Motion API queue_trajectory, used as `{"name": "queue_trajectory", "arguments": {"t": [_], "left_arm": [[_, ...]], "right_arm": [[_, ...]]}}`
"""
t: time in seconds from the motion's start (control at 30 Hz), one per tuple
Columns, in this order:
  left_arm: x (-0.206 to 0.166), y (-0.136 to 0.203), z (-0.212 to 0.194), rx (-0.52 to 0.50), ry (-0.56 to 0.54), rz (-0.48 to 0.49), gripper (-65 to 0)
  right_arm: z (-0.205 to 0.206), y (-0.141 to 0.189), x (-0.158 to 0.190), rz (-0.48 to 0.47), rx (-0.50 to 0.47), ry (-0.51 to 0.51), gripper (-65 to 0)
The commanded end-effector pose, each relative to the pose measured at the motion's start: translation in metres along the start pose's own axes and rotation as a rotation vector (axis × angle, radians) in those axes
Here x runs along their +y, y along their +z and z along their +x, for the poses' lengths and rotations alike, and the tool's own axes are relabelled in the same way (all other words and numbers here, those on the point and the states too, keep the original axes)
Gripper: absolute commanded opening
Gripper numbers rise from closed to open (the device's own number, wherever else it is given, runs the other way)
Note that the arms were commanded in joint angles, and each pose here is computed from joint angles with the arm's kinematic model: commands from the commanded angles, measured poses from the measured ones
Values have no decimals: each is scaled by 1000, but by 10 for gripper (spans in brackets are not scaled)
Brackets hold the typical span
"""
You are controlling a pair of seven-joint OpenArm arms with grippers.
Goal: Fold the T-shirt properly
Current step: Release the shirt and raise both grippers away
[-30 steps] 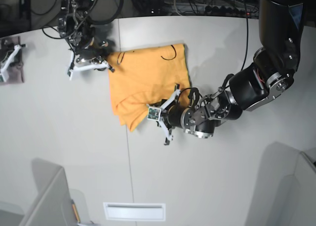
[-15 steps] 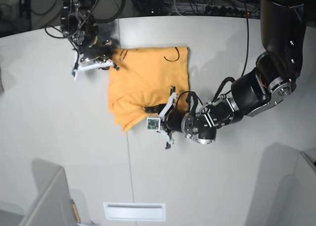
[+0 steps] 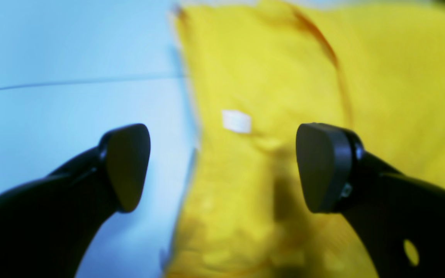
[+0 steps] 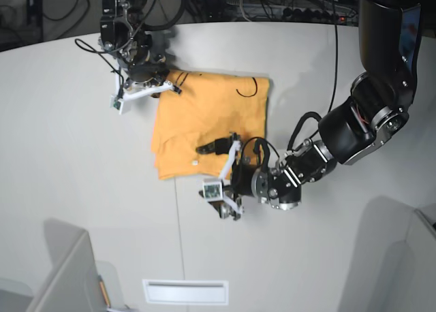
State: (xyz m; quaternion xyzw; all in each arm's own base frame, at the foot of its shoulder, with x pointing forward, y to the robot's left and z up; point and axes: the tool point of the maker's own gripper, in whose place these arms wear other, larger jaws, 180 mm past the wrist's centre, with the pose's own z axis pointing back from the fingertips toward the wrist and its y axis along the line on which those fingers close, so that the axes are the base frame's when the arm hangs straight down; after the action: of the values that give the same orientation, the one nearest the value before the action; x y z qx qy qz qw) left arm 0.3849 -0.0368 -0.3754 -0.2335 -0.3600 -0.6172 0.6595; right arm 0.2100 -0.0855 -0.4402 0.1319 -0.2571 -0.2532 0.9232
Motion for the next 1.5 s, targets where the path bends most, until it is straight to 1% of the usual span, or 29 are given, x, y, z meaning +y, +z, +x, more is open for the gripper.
{"name": "queue_trajectory", "arguments": {"t": [0.0, 0.13, 0.2, 0.27, 0.3, 0.33, 0.37, 0.4, 0.43, 0.5, 0.6, 0.67, 0.73, 0.8, 0.87, 0.93, 1.0, 1.1, 1.17, 1.23, 1.3, 1.4, 1.47], "left_arm": [[25, 11, 30, -83, 3, 55, -77], [52, 27, 41, -100, 86, 133, -76], [58, 35, 62, -159, 95, 148, -77], [54, 42, 77, -218, 100, 152, -79], [57, 53, 76, -226, 105, 176, -82], [57, 60, 72, -227, 119, 193, -91], [55, 66, 67, -225, 131, 208, -114], [53, 74, 63, -224, 147, 229, -166], [53, 83, 54, -216, 166, 256, -232], [50, 102, 36, -212, 200, 321, -382], [34, 129, 12, -215, 225, 433, -643], [22, 146, -5, -189, 228, 506, -650], [8, 161, -18, -177, 247, 558, -650], [-8, 174, -22, -222, 267, 594, -650], [-27, 185, -25, -291, 288, 620, -650], [-51, 194, -30, -360, 321, 638, -650], [-78, 201, -35, -419, 361, 645, -650], [-115, 213, -47, -448, 423, 658, -650], [-136, 220, -58, -440, 474, 668, -650], [-161, 225, -70, -421, 536, 676, -650], [-181, 232, -76, -432, 594, 706, -650], [-210, 244, -85, -438, 677, 764, -650], [-234, 248, -93, -431, 750, 790, -650]], "right_arm": [[-3, 1, 0, -2, 12, 2, -650], [-3, 2, -1, -3, 12, 3, -650], [0, 3, -2, -5, 3, 4, -650], [1, 3, -5, -11, -5, 6, -650], [3, 3, -7, -15, -18, 10, -650], [12, 6, -11, -22, -55, 26, -650], [19, 8, -14, -25, -88, 42, -650], [22, 12, -18, -32, -122, 54, -650], [30, 16, -21, -35, -163, 62, -650], [43, 23, -26, -42, -230, 79, -650], [64, 36, -35, -50, -330, 140, -650], [73, 47, -38, -49, -392, 173, -650], [82, 57, -43, -53, -445, 207, -650], [84, 65, -37, -28, -485, 249, -650], [87, 73, -21, 7, -539, 359, -650], [77, 82, -1, 44, -598, 507, -650], [65, 96, 15, 71, -681, 647, -650], [41, 118, 29, 110, -778, 808, -650], [23, 134, 34, 151, -817, 860, -650], [7, 147, 32, 179, -826, 872, -650], [-9, 155, 24, 185, -795, 870, -650], [-36, 157, 7, 166, -697, 874, -650], [-60, 157, -10, 147, -611, 883, -650]]}}
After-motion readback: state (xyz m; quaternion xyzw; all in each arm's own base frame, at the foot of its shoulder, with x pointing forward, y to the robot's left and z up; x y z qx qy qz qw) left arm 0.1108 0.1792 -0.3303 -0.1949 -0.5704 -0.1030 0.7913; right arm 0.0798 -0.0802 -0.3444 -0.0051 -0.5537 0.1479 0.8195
